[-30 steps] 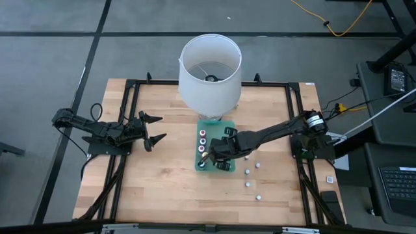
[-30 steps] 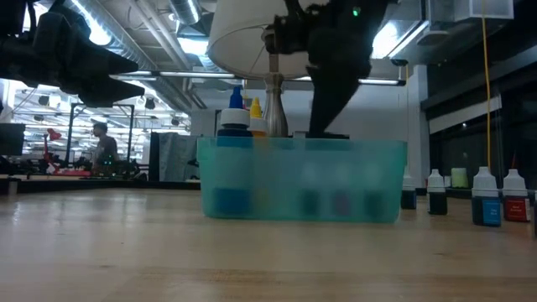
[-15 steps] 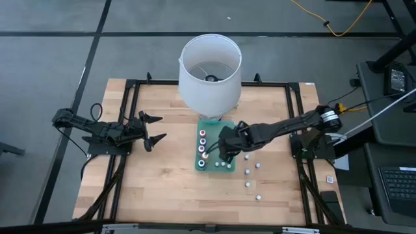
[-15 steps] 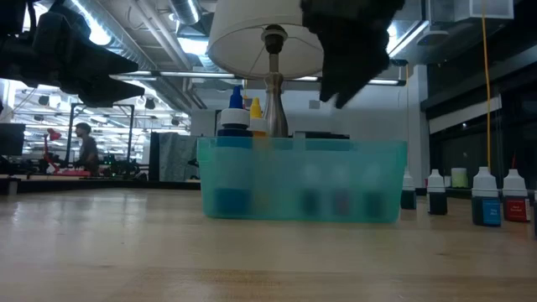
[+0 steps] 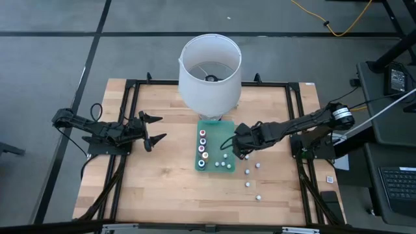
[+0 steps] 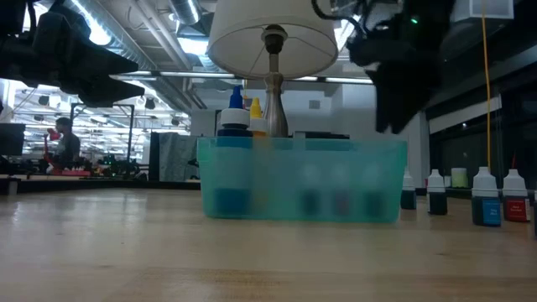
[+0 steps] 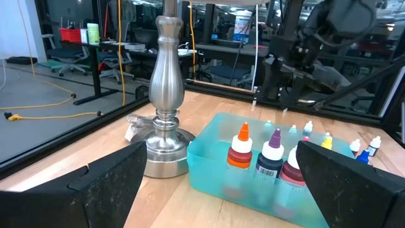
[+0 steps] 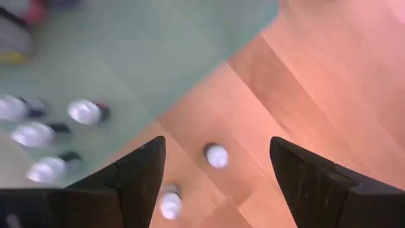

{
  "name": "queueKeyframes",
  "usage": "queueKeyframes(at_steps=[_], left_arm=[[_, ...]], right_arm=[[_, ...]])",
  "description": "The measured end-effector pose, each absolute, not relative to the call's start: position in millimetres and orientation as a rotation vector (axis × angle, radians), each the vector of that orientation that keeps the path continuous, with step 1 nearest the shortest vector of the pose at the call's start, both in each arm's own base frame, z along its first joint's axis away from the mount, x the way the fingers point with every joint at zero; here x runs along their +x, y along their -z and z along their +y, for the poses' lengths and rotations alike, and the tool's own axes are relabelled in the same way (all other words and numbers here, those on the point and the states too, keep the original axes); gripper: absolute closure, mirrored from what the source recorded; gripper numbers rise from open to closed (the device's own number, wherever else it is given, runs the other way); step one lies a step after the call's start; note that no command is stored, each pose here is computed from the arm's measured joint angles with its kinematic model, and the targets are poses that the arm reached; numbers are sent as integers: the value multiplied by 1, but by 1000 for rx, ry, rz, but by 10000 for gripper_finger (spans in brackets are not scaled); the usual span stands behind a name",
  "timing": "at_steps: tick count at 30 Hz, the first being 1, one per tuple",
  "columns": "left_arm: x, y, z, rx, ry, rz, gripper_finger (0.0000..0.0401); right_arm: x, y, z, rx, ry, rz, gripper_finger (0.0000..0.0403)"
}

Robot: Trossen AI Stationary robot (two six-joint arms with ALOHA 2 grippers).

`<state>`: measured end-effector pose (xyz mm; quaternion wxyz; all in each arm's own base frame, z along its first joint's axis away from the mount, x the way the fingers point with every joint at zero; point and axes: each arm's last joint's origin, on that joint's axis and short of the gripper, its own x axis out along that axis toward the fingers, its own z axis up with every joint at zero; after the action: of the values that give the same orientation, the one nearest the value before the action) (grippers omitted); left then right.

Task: Pick & Place food coloring
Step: Put the small black food coloring bottle into the green bin

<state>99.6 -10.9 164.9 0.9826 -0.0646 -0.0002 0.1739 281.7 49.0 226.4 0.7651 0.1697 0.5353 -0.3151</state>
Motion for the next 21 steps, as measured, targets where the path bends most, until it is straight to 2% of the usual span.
queueKeyframes(at_steps=[21], left_arm=[[100,-165,-11,-130,-350,0,1]], right_arm=[[261,-158,44,404,682,1179,118]])
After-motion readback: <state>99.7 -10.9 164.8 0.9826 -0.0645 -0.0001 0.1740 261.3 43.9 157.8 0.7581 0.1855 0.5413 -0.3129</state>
